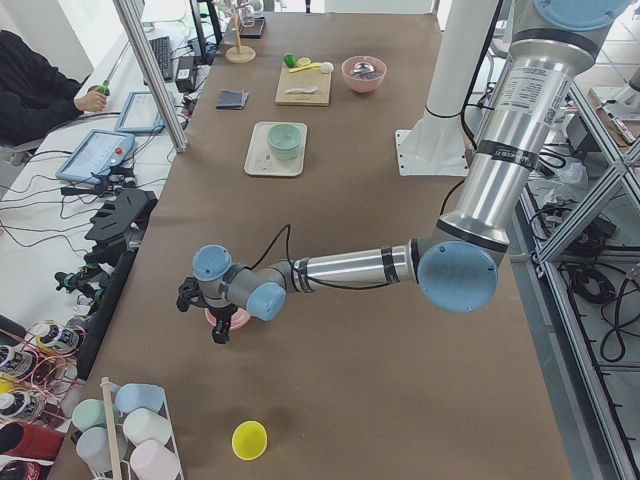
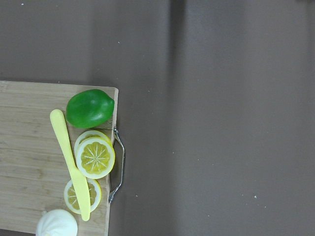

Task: Stack pink bowl on green and place spoon
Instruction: 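Grasp the pink bowl rim with left gripper while right reaches for spoon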

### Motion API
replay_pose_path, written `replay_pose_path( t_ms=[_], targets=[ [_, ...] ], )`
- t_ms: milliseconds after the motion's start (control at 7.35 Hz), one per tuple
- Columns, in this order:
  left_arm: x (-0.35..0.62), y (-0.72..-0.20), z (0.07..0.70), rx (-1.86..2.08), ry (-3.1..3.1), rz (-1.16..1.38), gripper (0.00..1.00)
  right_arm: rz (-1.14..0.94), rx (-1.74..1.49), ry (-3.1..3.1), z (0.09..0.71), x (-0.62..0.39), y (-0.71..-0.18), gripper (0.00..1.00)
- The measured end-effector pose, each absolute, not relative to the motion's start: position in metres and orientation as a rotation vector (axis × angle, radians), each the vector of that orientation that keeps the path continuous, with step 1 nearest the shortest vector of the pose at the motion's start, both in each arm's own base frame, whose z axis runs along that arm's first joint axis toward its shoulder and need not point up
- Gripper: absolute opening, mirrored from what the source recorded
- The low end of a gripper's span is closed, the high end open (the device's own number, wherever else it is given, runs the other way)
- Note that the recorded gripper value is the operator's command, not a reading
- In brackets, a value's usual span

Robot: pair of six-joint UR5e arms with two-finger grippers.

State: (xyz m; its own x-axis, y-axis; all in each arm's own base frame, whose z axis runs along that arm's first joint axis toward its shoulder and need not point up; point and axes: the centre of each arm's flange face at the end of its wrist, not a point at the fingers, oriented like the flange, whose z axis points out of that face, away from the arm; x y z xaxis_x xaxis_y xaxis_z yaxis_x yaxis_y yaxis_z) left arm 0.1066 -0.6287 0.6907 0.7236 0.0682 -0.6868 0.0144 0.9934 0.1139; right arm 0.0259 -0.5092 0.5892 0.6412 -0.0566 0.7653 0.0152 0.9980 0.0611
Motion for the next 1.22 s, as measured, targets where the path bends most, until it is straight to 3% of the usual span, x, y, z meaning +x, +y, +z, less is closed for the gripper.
replay_pose_path(
  t_ms=[272, 408, 817, 1225],
  targets=[
    [0.111, -0.622, 0.700, 0.093, 0.758, 0.028, 0.30, -0.042, 0.052, -0.874, 0.589, 0.026, -0.509, 1.00],
    [0.110, -0.618, 0.705, 0.086, 0.756, 0.028, 0.00, -0.042, 0.052, -0.874, 0.589, 0.026, -0.509, 1.00],
    [0.108, -0.616, 0.703, 0.080, 0.770, 0.023, 0.00, -0.042, 0.053, -0.877, 0.588, 0.026, -0.509, 1.00],
    [0.060, -0.647, 0.630, 0.003, 0.910, -0.079, 0.00, -0.050, 0.067, -0.903, 0.576, 0.024, -0.509, 1.00]
  ],
)
